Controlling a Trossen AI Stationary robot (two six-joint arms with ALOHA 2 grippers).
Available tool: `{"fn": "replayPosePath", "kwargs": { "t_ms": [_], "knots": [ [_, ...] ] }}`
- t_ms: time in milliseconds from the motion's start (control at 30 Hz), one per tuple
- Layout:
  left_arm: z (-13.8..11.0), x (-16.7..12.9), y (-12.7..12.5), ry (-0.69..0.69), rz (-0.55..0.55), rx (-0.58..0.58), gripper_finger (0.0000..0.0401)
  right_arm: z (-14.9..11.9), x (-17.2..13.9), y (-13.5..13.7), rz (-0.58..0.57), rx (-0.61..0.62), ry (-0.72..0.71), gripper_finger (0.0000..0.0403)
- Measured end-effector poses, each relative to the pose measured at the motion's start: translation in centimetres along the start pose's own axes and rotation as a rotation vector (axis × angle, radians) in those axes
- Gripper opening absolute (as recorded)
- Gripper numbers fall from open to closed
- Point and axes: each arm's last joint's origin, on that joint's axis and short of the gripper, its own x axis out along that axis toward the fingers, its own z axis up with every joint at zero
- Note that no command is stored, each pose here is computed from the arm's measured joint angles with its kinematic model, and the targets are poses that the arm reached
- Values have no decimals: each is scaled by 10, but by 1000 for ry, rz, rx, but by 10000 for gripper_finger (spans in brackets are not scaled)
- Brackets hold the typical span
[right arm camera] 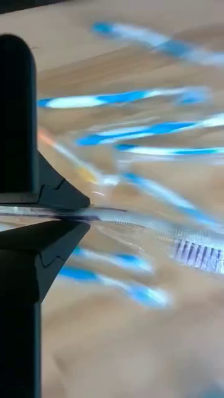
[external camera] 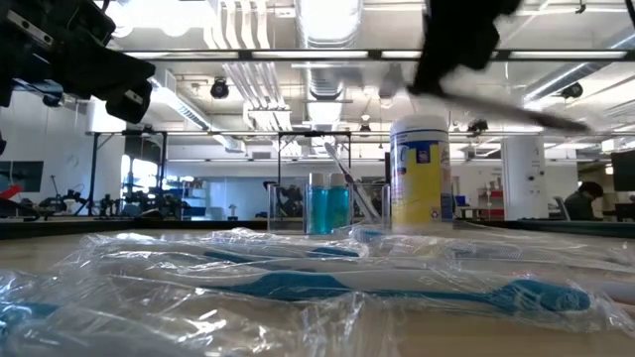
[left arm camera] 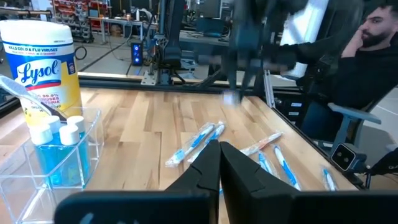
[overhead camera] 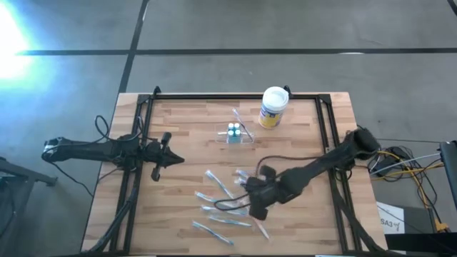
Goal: Pick & Place toothbrushing station
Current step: Put the violet toothbrush into the transparent organizer
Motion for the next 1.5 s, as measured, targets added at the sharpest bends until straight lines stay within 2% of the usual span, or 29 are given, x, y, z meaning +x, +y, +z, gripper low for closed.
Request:
{"fn": "replayPosePath", "kwargs": {
  "t_ms": [167, 300, 500, 733, 900, 1067, 1267, 1500],
  "knots": [
    [-1, 0, 0, 6, 0, 0, 17, 11, -53, -3, -4, -122, -283, 21],
    [-1, 0, 0, 7, 1, 1, 20, 14, -82, -9, 20, -210, -456, 20],
    [-2, 0, 0, 16, 2, 3, 15, 8, -104, -33, 58, -241, -705, 20],
    [-3, 0, 0, 23, 2, 6, 8, -26, -106, -74, 149, -234, -1005, 20],
    [-3, 0, 0, 25, 2, 24, 14, -51, -99, -100, 259, -310, -1035, 20],
    [-3, 0, 0, 24, 5, 24, 18, -70, -104, -121, 247, -348, -1088, 20],
    [-3, 0, 0, 23, 6, 23, 9, -95, -112, -146, 260, -325, -1171, 20],
    [-3, 0, 0, 23, 7, 23, 7, -121, -102, -165, 271, -300, -1203, 20]
  ]
}}
